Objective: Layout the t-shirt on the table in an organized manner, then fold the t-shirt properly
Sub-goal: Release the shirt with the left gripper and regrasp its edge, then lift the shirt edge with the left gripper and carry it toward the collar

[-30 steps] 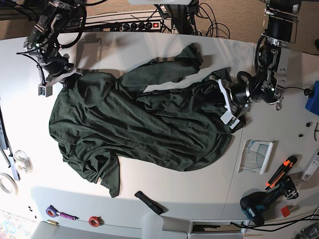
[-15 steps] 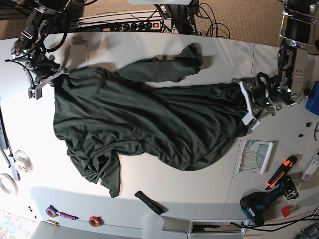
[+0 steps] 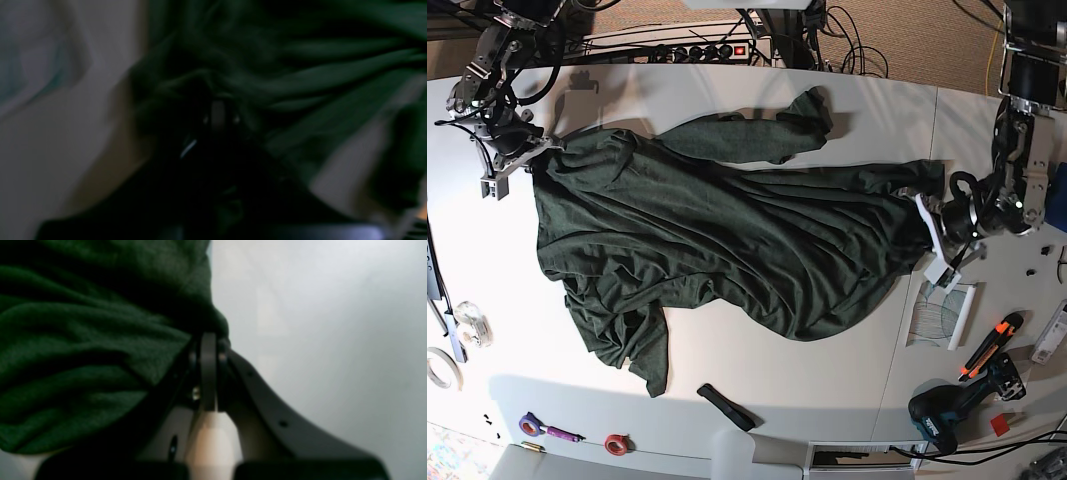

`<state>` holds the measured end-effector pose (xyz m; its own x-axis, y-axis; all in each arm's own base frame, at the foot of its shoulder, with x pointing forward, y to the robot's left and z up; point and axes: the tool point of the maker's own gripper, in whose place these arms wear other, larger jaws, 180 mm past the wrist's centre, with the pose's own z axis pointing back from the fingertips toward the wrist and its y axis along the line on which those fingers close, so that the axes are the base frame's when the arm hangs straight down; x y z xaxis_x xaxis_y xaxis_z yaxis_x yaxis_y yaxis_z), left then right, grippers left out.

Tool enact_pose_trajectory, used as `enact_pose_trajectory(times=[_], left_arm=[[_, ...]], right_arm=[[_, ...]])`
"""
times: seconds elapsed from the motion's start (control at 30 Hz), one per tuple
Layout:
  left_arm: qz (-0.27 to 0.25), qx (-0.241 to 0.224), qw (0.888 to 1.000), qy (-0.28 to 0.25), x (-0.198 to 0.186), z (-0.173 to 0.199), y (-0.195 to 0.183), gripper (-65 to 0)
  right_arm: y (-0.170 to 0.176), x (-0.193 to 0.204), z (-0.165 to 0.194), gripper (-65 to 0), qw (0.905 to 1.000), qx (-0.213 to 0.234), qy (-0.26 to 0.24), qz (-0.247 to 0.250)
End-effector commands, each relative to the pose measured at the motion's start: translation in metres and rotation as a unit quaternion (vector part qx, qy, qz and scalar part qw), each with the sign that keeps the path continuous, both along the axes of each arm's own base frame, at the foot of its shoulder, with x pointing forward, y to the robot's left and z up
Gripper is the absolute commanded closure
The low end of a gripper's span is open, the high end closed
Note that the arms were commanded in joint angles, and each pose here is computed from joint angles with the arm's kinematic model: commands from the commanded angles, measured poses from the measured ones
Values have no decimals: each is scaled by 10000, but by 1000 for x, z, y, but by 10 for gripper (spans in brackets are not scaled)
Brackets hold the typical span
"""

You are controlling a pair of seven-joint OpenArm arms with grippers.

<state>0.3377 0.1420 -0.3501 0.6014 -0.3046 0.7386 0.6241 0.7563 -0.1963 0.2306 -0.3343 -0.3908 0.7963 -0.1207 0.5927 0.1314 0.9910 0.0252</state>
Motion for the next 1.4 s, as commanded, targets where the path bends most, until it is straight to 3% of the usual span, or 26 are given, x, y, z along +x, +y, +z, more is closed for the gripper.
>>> enact_pose_trajectory(times=[0.0,0.07,0.27,0.53,0.63,0.8,0.97,1.1,1.17,1.37], left_arm=[[-118,-194,9994,-247,8,21,-3,-182],[-273,-410,9986,-211,5,27,-10,-285],[-685,-637,9955,-115,-7,31,-22,-288],[-1292,-825,9862,-631,-24,65,-54,-286],[-1586,-779,9822,-645,-52,64,-71,-270],[-1894,-1121,9738,-566,-105,63,-109,-269],[-1799,-1267,9737,-585,-122,53,-139,-313],[-2065,-1304,9663,-812,-131,51,-168,-331],[-2346,-1173,9605,-932,-141,46,-185,-331],[-2594,-433,9584,-1106,-153,23,-219,-331]], right_arm=[[-9,-6,2,0,9997,-139,208,13],[-11,0,13,0,9998,-173,69,78],[-23,18,62,-168,9970,-578,-295,431],[-8,50,119,-172,9853,-1011,-1166,738],[-1,62,128,-172,9822,-910,-1474,727],[20,89,129,-172,9731,-634,-2064,806],[54,124,99,-172,9752,-386,-1827,1187],[75,154,81,-172,9766,-454,-1576,1389],[82,166,76,-172,9773,-496,-1451,1461],[94,180,61,-172,9786,-462,-1202,1608]])
